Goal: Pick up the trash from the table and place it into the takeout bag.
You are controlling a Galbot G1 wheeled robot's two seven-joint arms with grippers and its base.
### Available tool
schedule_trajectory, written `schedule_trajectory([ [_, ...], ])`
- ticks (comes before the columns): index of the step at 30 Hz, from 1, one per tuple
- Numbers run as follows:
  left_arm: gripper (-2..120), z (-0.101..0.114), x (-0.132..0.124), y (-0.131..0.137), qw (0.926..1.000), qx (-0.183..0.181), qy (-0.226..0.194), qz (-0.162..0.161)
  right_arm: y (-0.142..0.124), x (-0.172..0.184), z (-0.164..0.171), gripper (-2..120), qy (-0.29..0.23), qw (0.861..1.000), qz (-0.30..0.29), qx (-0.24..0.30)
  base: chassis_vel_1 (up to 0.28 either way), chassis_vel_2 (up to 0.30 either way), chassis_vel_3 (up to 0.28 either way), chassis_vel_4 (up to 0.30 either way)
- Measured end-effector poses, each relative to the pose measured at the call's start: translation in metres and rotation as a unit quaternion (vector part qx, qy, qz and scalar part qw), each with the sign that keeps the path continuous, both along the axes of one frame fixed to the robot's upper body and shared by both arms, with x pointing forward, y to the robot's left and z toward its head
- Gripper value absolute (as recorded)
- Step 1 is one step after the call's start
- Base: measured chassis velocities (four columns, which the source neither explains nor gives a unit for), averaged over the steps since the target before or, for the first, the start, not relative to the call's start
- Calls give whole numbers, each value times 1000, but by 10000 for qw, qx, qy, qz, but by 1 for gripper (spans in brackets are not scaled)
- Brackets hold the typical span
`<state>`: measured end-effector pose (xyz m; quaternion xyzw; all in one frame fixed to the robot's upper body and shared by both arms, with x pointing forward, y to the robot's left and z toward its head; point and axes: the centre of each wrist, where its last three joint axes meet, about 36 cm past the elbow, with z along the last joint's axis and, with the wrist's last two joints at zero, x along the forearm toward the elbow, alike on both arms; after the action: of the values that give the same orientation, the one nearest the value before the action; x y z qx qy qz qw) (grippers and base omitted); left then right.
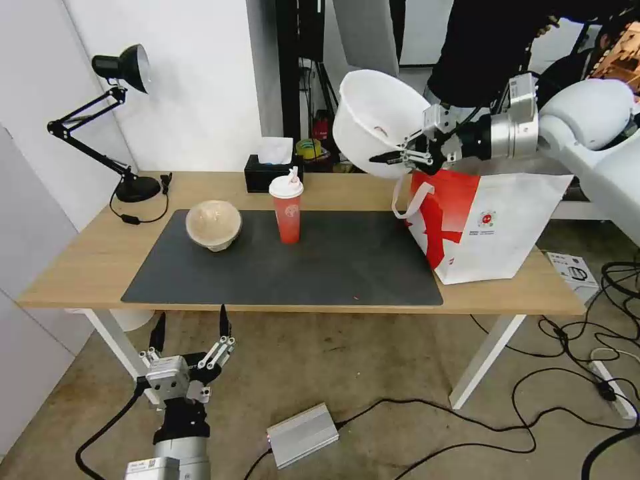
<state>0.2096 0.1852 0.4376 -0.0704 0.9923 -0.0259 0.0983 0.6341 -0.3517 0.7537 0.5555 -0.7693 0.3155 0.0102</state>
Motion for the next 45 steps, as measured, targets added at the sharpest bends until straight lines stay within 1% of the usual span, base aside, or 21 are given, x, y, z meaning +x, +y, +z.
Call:
schedule_trajectory([
  [9, 100, 0, -1, 1, 10000, 0, -9, 12, -27, 18, 13, 0, -48, 9996, -289, 48, 0, 0, 0, 0],
  [13, 100, 0, -1, 0, 10000, -7, -17, 8, -34, 22, 17, 0, -76, 9992, -386, 61, 0, 0, 0, 0],
  [15, 100, 0, -1, 0, 10000, -7, -19, 8, -36, 22, 18, 0, -77, 9991, -413, 64, 0, 0, 0, 0],
  [21, 100, 1, -2, 0, 10000, -28, -35, -1, -51, 23, 21, 0, -69, 9983, -581, 67, 0, 0, 0, 0],
  [24, 100, 2, -3, -1, 10000, -45, -40, -15, -64, 21, 21, 0, -69, 9973, -731, 11, 0, 0, 0, 0],
  [25, 100, 2, -3, -1, 10000, -45, -40, -15, -64, 21, 21, 0, -69, 9973, -731, 11, 0, 0, 0, 0],
  [29, 100, 4, -3, -1, 10000, -44, -56, -23, -83, 20, 19, 0, -92, 9955, -939, -1, 0, 0, 0, 0],
  [39, 100, 4, -4, 0, 10000, -33, -50, -13, -103, 16, 9, 0, -76, 9937, -1117, 29, 0, 0, 0, 0],
  [45, 100, 5, -4, 0, 10000, -35, -62, -3, -127, 19, -9, 0, 70, 9902, -1387, 142, 0, 0, 0, 0],
])
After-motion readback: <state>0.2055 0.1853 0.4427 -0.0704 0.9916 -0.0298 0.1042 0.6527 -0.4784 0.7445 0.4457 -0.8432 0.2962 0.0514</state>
